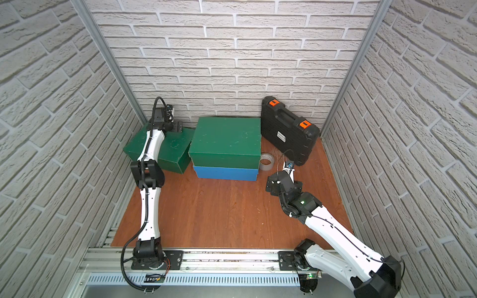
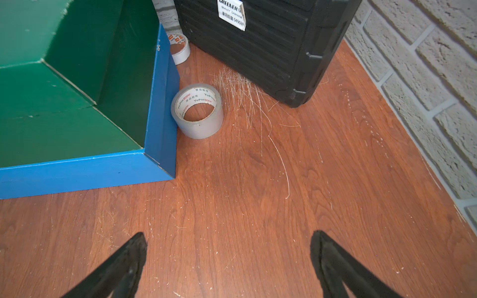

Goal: Stack the shoeboxes
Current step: Move the shoebox to the center of the board.

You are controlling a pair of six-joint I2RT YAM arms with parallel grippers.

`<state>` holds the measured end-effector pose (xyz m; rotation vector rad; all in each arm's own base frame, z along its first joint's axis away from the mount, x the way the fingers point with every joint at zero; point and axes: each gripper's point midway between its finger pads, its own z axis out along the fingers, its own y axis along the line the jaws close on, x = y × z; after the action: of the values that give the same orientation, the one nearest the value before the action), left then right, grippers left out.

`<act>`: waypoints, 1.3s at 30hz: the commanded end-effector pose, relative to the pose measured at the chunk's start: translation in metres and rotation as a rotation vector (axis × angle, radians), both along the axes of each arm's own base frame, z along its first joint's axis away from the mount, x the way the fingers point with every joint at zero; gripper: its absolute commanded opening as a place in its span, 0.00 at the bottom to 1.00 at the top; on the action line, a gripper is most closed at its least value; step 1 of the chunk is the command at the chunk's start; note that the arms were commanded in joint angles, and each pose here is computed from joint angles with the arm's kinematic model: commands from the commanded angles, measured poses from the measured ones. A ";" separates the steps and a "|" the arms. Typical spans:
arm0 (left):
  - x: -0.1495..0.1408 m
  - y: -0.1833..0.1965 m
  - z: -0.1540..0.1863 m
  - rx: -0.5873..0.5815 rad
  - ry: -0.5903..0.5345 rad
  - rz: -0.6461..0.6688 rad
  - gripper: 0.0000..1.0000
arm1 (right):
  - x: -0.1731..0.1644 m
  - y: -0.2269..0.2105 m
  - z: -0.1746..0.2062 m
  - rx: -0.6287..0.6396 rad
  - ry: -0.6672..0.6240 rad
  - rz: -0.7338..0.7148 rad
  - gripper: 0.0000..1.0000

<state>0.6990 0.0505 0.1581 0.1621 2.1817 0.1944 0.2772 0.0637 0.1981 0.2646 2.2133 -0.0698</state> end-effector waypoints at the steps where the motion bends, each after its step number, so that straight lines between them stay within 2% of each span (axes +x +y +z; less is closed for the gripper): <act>1: -0.023 0.011 -0.032 0.119 0.163 0.004 0.96 | 0.008 0.006 0.020 0.047 -0.060 0.006 0.99; 7: -0.048 -0.006 -0.047 0.170 0.275 -0.054 0.85 | 0.003 0.008 0.026 0.078 -0.075 0.029 0.99; 12: -0.086 -0.003 -0.053 0.149 0.349 0.023 0.82 | -0.007 0.008 0.031 0.116 -0.099 0.052 0.99; 15: -0.112 -0.005 -0.053 0.063 0.373 0.093 0.82 | -0.013 0.010 0.034 0.153 -0.112 0.079 0.99; 19: -0.152 -0.017 -0.047 -0.124 0.380 0.173 0.82 | -0.020 0.014 0.037 0.193 -0.123 0.107 0.99; 26: -0.236 -0.004 -0.052 -0.267 0.364 0.354 0.82 | -0.031 0.016 0.037 0.245 -0.136 0.135 0.99; 32: -0.290 -0.020 -0.056 -0.365 0.329 0.384 0.82 | -0.031 0.023 0.035 0.263 -0.120 0.164 0.99; 36: -0.322 -0.031 -0.056 -0.417 0.283 0.383 0.84 | -0.027 0.046 0.034 0.258 -0.088 0.235 0.99; 39: -0.338 -0.036 -0.042 -0.441 0.244 0.371 0.86 | -0.023 0.074 0.035 0.241 -0.065 0.295 1.00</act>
<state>0.3928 0.0275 0.1416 -0.4238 2.3230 -0.0342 0.2470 0.1133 0.2181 0.1132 2.2053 0.3051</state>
